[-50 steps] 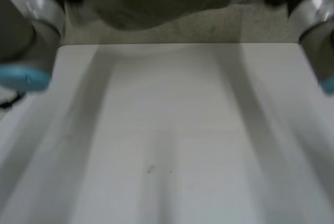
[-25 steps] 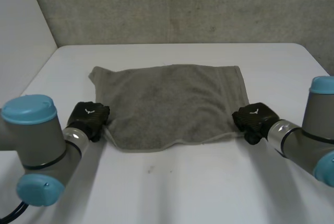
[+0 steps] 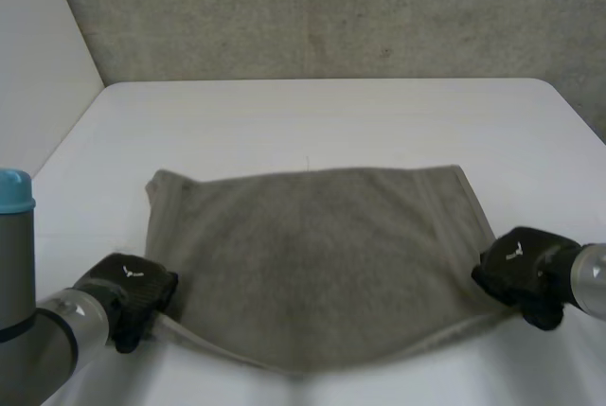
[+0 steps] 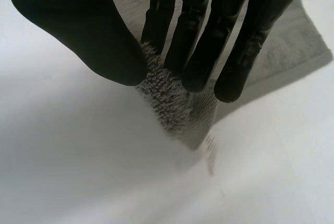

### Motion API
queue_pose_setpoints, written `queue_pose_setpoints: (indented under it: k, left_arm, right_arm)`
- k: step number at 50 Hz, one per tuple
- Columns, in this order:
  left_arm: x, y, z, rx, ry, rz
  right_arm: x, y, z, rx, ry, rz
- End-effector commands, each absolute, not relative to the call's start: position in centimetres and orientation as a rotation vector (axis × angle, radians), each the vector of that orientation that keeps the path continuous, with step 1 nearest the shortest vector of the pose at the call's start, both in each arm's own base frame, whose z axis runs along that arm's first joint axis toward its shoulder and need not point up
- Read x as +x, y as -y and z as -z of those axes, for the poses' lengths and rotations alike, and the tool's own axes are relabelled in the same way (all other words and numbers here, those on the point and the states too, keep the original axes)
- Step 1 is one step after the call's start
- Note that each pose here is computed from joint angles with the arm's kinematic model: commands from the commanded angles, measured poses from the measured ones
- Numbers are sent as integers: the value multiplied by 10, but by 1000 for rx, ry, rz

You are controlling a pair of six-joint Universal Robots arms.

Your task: Fold the laundry

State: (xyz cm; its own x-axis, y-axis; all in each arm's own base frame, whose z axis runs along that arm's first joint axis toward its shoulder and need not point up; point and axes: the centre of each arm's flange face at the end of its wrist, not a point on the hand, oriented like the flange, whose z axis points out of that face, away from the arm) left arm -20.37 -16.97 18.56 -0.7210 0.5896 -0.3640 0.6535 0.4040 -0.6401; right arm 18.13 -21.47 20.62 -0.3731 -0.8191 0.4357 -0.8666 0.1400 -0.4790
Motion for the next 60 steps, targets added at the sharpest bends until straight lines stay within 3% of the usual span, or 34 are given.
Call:
queue_pose_setpoints:
  k: [1, 2, 4, 7, 15, 23, 33, 38, 40, 41, 42, 43, 44, 45, 46, 48, 50, 54, 56, 57, 59, 60]
  left_arm:
    - [-232, 216, -200, 1117, -2375, 1565]
    - [-232, 216, -200, 1117, -2375, 1566]
    - [-249, 257, -185, 1092, -2310, 1656]
    - [-258, 286, -172, 1096, -2248, 1633]
    - [-275, 344, -147, 1045, -2096, 1680]
    - [-289, 372, -148, 997, -1949, 1848]
    - [-294, 379, -139, 1017, -1920, 1881]
    - [-305, 400, -180, 951, -1780, 2060]
    - [-311, 419, -245, 798, -1566, 2284]
    - [-311, 419, -246, 797, -1565, 2285]
    - [-311, 424, -283, 696, -1440, 2396]
    - [-311, 424, -283, 695, -1439, 2397]
    - [-307, 423, -325, 584, -1315, 2510]
    - [-302, 415, -363, 488, -1215, 2615]
    - [-302, 415, -363, 487, -1214, 2616]
    - [-292, 396, -406, 347, -1142, 2776]
    - [-288, 390, -413, 320, -1153, 2819]
    - [-284, 387, -397, 352, -1274, 2787]
    - [-284, 385, -353, 469, -1495, 2649]
    - [-284, 385, -352, 469, -1496, 2648]
    - [-281, 379, -301, 576, -1713, 2485]
    - [-281, 379, -300, 577, -1714, 2485]
  right_arm:
    - [198, 254, -205, 1596, 2261, -1258]
    - [198, 254, -205, 1595, 2261, -1259]
    - [221, 286, -199, 1489, 2210, -1398]
    - [236, 312, -190, 1412, 2114, -1463]
    - [261, 364, -172, 1282, 1876, -1744]
    - [274, 377, -147, 1247, 1784, -1822]
    - [278, 385, -141, 1251, 1773, -1842]
    - [286, 405, -184, 1174, 1634, -1976]
    - [290, 423, -256, 1012, 1425, -2168]
    - [290, 423, -256, 1011, 1424, -2169]
    - [289, 426, -301, 895, 1291, -2280]
    - [286, 423, -339, 791, 1174, -2385]
    - [286, 423, -340, 790, 1173, -2386]
    - [282, 417, -371, 696, 1081, -2481]
    - [282, 417, -371, 695, 1080, -2482]
    - [271, 400, -414, 543, 973, -2632]
    - [266, 394, -419, 518, 973, -2663]
    - [256, 392, -404, 549, 1067, -2635]
    - [253, 393, -368, 665, 1220, -2560]
    - [253, 393, -368, 665, 1221, -2559]
    - [257, 385, -316, 864, 1464, -2456]
    - [257, 384, -316, 865, 1465, -2455]
